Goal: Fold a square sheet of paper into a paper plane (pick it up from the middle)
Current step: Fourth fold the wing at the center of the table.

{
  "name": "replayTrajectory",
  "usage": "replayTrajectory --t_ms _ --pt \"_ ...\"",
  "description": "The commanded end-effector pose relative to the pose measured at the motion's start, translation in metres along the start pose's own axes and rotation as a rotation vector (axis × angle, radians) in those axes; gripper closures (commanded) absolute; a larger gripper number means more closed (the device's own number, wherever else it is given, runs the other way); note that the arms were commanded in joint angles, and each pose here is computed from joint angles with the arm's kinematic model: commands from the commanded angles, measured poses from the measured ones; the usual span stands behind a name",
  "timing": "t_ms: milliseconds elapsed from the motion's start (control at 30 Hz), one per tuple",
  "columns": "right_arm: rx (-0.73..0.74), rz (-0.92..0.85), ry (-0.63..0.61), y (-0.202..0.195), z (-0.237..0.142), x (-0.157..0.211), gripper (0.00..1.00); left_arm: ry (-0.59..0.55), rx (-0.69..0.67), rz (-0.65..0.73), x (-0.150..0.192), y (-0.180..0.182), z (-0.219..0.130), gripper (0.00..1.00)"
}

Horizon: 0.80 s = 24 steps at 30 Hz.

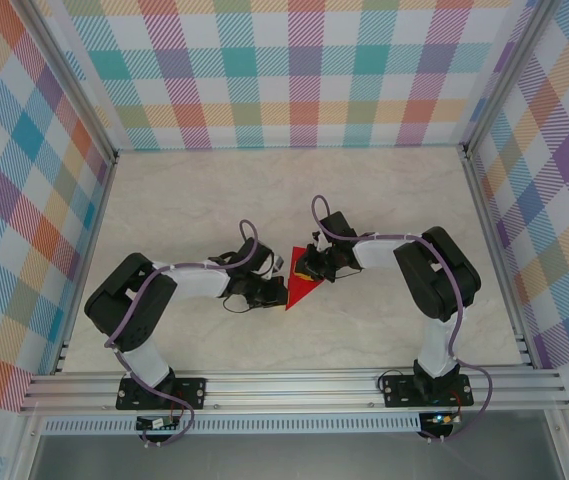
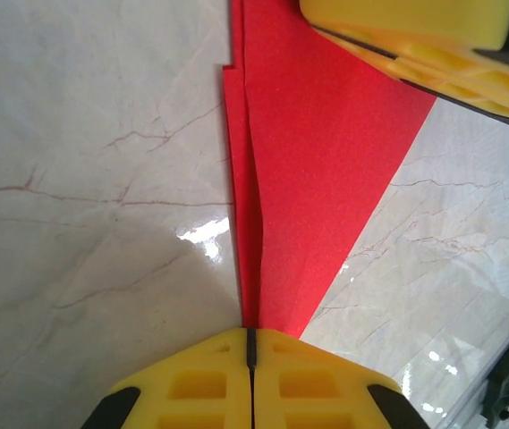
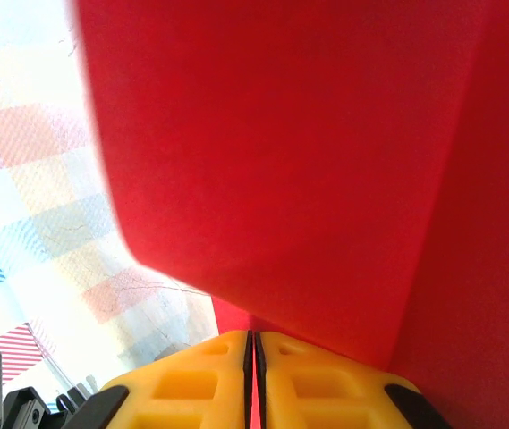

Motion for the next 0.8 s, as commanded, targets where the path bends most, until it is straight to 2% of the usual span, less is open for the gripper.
replayTrajectory --t_ms 0,167,267,433,567,767 --pt "0.184 0.07 0.004 -0.036 0.008 0.007 0.87 0.153 -0.13 -0.016 0.034 0.012 0.005 0.93" --pt "0.203 0.074 0.002 -0.039 0.009 0.007 0.87 0.084 -0.117 0.016 0.03 -0.004 -0.02 0.88" --pt "0.205 0.074 0.004 -0.04 0.01 0.007 0.87 0.03 -0.132 0.035 0.019 -0.016 -0.036 0.88" --pt "0.208 0.074 0.006 -0.042 0.011 0.008 0.87 -0.073 -0.073 0.053 -0.003 -0.037 -0.048 0.88" --pt "0.208 0.075 0.009 -0.043 0.011 0.009 0.87 -0.119 0.025 0.056 -0.023 -0.05 -0.04 0.89" --pt "0.212 0.079 0.013 -0.044 0.012 0.008 0.88 -0.097 0.057 0.017 -0.037 -0.039 -0.013 0.89"
Point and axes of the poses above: each hand's point on the last joint's axis, 136 mm out from that joint toward the fingers, its own z axis out along the fingers, its own y axis along the line the jaws close on, x = y × z, the point moved 10 cm from there along -z, back along the fingers, and after that the axes turned 7 degrees about z, right-handed, at the moved point
